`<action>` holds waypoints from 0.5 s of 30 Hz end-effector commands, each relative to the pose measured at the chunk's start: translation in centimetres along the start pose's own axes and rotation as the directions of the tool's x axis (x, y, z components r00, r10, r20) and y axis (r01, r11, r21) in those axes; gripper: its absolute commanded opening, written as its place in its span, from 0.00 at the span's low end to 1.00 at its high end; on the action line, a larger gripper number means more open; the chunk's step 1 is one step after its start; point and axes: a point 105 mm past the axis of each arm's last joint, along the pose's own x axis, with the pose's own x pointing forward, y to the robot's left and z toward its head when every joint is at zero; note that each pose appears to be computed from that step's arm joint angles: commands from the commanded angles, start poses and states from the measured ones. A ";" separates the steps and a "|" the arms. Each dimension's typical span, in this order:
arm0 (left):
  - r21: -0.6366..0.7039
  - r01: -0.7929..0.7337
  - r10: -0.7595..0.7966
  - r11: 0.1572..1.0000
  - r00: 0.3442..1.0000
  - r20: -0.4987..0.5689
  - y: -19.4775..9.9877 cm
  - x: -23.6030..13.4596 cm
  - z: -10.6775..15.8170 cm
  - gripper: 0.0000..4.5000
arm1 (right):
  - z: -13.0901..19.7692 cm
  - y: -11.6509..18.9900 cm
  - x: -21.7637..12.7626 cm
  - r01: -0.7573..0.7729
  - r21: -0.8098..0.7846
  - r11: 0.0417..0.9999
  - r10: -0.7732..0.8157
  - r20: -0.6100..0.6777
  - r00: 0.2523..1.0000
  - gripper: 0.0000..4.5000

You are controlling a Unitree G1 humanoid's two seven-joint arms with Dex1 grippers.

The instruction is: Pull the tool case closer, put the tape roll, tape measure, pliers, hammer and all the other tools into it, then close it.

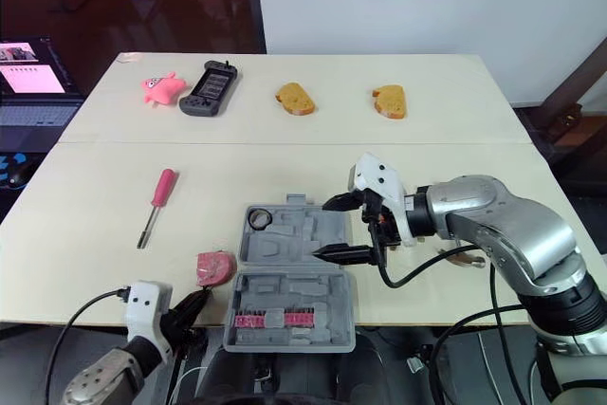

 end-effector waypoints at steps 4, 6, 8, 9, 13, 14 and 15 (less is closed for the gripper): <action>0.071 0.008 -0.007 0.997 1.000 -0.018 0.5 -2.1 -0.7 0.00 | 1.1 0.2 0.3 -0.008 -0.041 0.999 0.010 0.035 0.999 1.00; 0.075 0.006 -0.004 0.997 1.000 -0.024 0.7 -2.2 -0.9 0.00 | 1.1 0.1 0.3 -0.007 -0.042 0.999 0.008 0.037 0.999 1.00; 0.078 0.005 -0.003 0.997 1.000 -0.027 0.7 -2.2 -1.1 0.00 | 1.1 0.0 0.3 -0.004 -0.044 0.999 0.006 0.037 0.999 1.00; 0.077 0.004 -0.002 0.997 1.000 -0.026 0.7 -2.3 -1.2 0.00 | 1.1 0.0 0.3 -0.003 -0.045 0.999 0.005 0.037 0.999 1.00; 0.073 -0.002 0.004 0.997 1.000 -0.027 0.5 -2.4 -1.5 0.00 | 1.1 -0.1 0.3 -0.001 -0.047 0.999 0.003 0.041 0.999 1.00; 0.073 -0.003 0.005 0.997 1.000 -0.028 0.4 -2.4 -1.5 0.00 | 1.0 -0.1 0.4 -0.002 -0.047 0.999 0.004 0.043 0.999 1.00; 0.073 -0.003 0.005 0.997 1.000 -0.028 0.4 -2.5 -1.5 0.00 | 1.0 -0.1 0.4 -0.002 -0.047 0.999 0.004 0.045 0.999 1.00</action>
